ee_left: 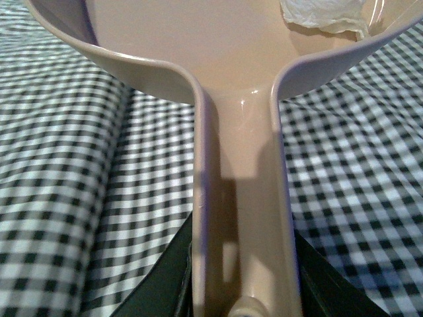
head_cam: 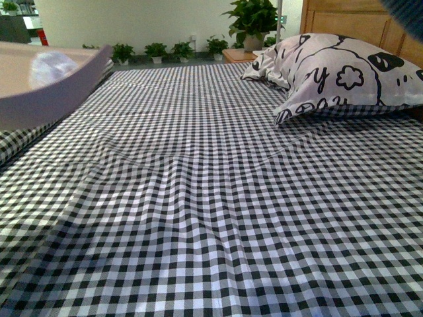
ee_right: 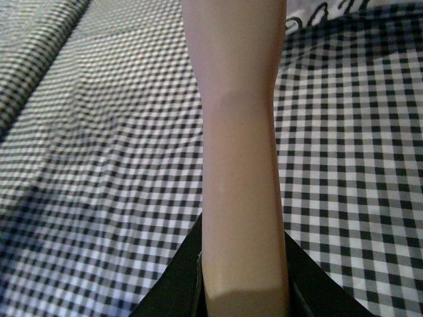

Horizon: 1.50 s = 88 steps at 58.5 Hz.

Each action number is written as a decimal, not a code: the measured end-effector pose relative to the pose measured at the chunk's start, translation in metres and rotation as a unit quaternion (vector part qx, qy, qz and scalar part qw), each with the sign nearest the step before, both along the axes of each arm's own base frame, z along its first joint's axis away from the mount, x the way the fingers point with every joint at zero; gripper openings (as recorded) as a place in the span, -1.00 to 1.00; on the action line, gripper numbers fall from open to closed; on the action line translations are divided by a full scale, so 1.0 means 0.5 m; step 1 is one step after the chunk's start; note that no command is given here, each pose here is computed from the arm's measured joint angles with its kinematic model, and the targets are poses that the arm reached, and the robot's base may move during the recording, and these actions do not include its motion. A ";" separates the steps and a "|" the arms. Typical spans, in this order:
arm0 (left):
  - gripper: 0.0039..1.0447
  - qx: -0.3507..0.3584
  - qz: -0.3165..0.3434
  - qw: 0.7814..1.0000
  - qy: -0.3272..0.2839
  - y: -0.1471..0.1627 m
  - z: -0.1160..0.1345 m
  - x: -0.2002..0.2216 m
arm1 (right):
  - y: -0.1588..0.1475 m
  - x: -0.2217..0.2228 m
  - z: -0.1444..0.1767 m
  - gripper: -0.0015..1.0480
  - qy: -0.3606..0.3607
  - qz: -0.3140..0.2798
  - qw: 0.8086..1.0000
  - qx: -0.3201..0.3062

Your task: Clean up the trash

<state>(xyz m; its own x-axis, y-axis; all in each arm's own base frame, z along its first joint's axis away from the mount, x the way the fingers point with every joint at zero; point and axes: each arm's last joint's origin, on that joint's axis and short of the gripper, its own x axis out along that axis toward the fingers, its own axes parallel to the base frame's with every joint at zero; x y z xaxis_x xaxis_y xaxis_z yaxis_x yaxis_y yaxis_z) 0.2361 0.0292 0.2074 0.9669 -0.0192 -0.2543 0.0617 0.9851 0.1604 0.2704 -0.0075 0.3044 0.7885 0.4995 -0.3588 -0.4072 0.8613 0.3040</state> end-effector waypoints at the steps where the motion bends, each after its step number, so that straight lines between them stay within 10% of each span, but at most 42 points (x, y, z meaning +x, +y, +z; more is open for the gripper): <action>1: -0.50 -0.002 0.005 1.000 -0.003 0.000 0.003 -0.004 | -0.001 -0.005 0.003 -0.63 -0.002 0.002 1.000 0.002; 43: -0.50 -0.020 0.055 0.987 -0.153 -0.103 0.062 -0.244 | -0.043 -0.265 0.116 -0.63 -0.163 -0.036 0.976 0.138; 88: -0.50 -0.043 0.049 0.985 -0.162 -0.117 0.053 -0.269 | -0.044 -0.296 0.111 -0.63 -0.162 -0.062 0.977 0.127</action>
